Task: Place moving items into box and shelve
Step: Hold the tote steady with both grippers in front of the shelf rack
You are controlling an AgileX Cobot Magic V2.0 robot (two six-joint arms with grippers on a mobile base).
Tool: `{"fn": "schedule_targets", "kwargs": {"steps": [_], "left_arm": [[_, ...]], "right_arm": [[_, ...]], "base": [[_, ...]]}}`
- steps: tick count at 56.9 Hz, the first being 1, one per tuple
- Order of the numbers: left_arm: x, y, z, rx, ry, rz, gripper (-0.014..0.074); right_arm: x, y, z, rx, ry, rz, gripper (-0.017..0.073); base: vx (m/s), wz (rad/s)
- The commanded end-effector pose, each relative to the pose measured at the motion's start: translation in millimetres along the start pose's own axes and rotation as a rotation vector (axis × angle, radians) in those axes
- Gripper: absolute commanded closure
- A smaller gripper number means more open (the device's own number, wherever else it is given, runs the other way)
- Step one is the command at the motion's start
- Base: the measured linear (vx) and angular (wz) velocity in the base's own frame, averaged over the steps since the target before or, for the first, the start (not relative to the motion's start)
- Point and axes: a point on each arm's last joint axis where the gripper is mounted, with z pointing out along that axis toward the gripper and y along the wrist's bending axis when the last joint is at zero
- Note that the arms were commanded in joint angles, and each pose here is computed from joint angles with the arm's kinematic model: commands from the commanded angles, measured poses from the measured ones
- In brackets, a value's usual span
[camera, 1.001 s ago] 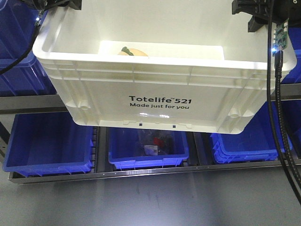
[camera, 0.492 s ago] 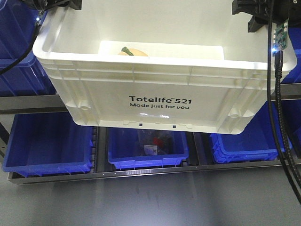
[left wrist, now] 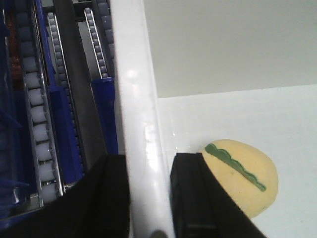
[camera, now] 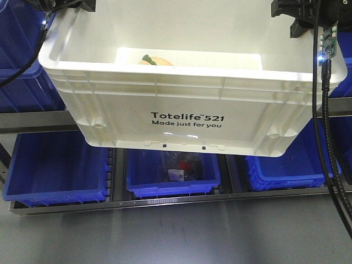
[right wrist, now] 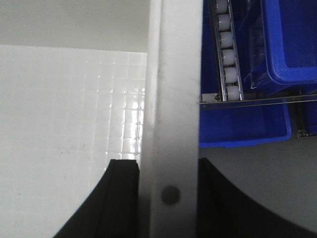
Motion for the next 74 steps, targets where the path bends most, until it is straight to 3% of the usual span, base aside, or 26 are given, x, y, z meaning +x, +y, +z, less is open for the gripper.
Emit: {"fn": "schedule_targets", "kwargs": {"steps": [1, 60, 74], "left_arm": [[-26.8, 7.9, -44.0, -0.048, -0.249, 0.060, 0.0594], [-30.9, 6.8, -45.1, -0.037, -0.296, 0.061, 0.0594], [-35.6, 5.6, -46.6, -0.027, -0.350, 0.064, 0.0594]], "right_arm": [[-15.4, -21.6, -32.7, 0.107, -0.183, -0.035, 0.0564], [-15.1, -22.5, -32.7, 0.118, -0.178, -0.046, 0.0563], [-17.2, -28.6, -34.1, 0.190, -0.198, -0.079, 0.0561]], "base": [[0.00, 0.00], [0.00, 0.00], [0.00, 0.00]]}}
